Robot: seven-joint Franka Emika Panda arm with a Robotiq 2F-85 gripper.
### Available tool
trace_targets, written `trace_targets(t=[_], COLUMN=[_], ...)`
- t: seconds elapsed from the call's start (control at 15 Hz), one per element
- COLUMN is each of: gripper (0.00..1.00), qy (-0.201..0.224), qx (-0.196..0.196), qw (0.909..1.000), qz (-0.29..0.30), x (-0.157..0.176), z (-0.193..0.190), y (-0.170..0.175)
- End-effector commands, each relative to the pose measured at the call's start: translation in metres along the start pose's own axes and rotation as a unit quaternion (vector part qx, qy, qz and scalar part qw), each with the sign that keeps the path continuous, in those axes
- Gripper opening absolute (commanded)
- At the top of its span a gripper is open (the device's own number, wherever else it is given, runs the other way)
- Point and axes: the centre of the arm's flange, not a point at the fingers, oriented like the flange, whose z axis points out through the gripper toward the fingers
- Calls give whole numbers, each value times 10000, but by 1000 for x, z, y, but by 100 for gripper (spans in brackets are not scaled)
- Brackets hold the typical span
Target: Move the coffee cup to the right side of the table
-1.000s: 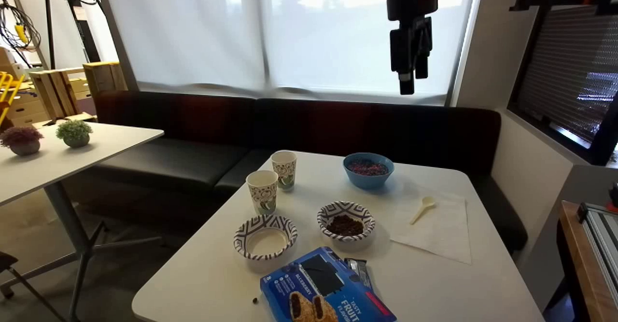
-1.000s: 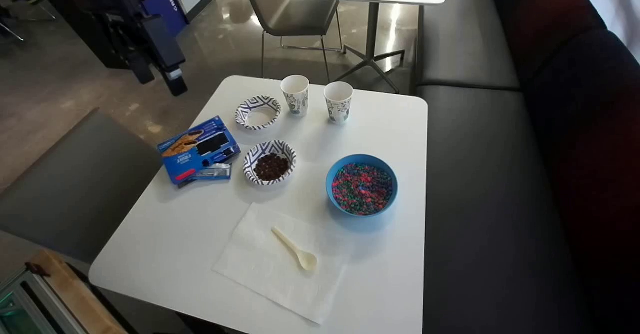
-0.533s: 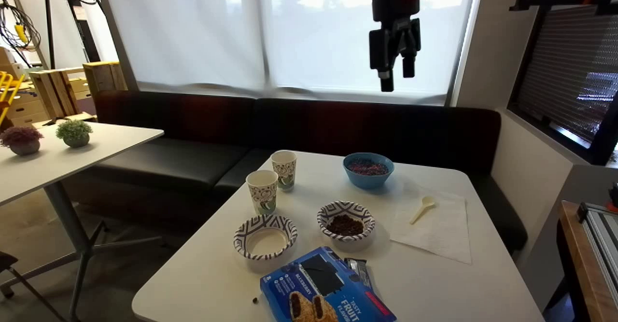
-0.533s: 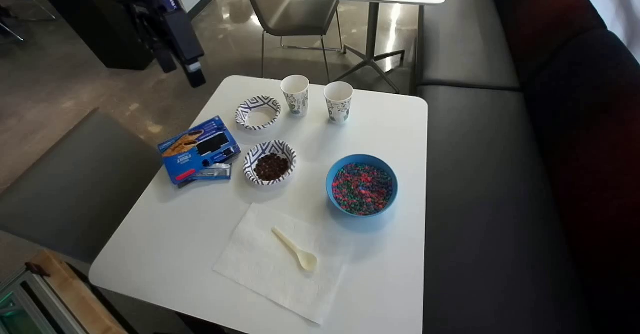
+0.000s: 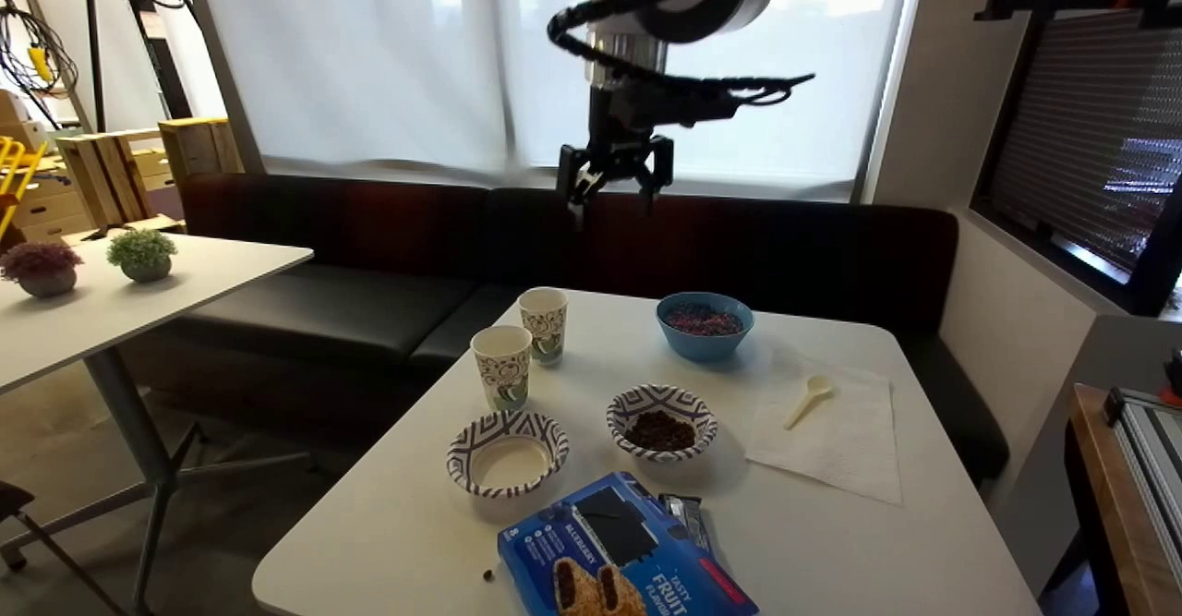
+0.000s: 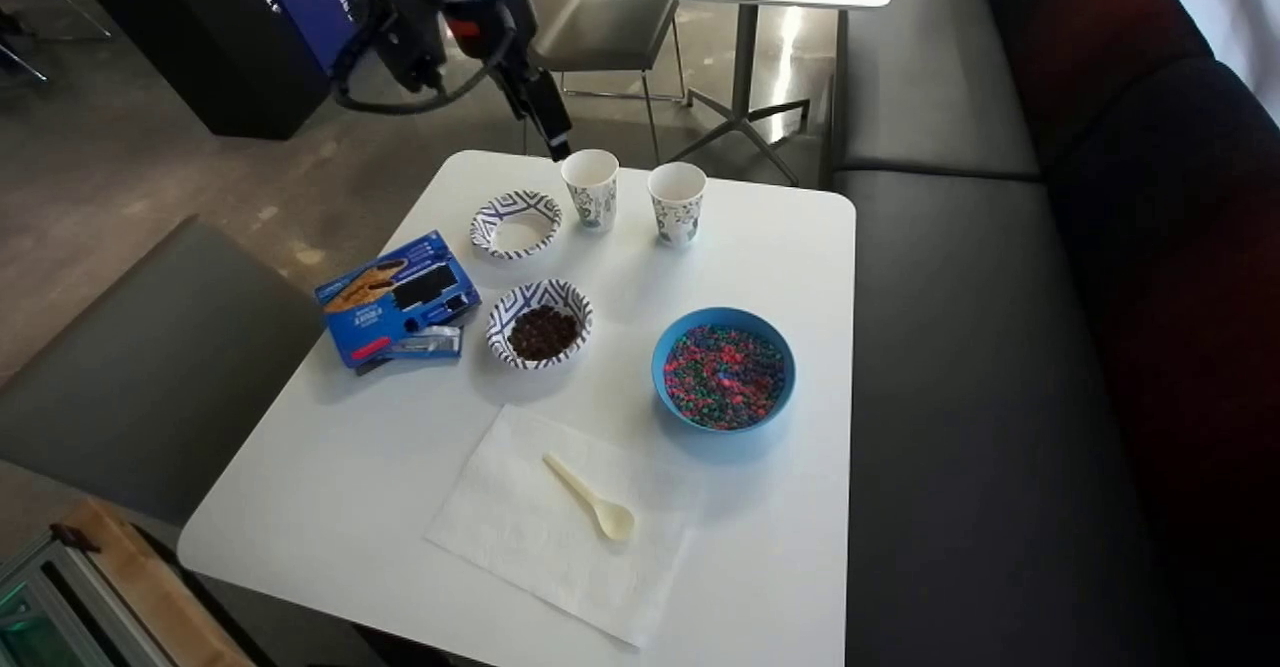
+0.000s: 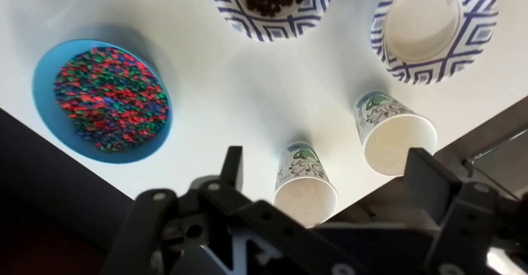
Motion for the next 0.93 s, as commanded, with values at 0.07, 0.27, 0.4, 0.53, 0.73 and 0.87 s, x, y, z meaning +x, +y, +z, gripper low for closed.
trace_targets(t=[0.07,0.27,0.4,0.53,0.73,0.87], gripper=[100,100,100,100,100,100], qy=[289,448,537,463,465,501], qx=[126,294,431,364,340,367], qw=[9979,9961,9946,9962,9962,9959], qz=[565,701,779,648,654,655], x=[41,51,56,39,41,42], z=[83,124,146,133,142,136], y=[-61,-83,-89,-77,-76,-77])
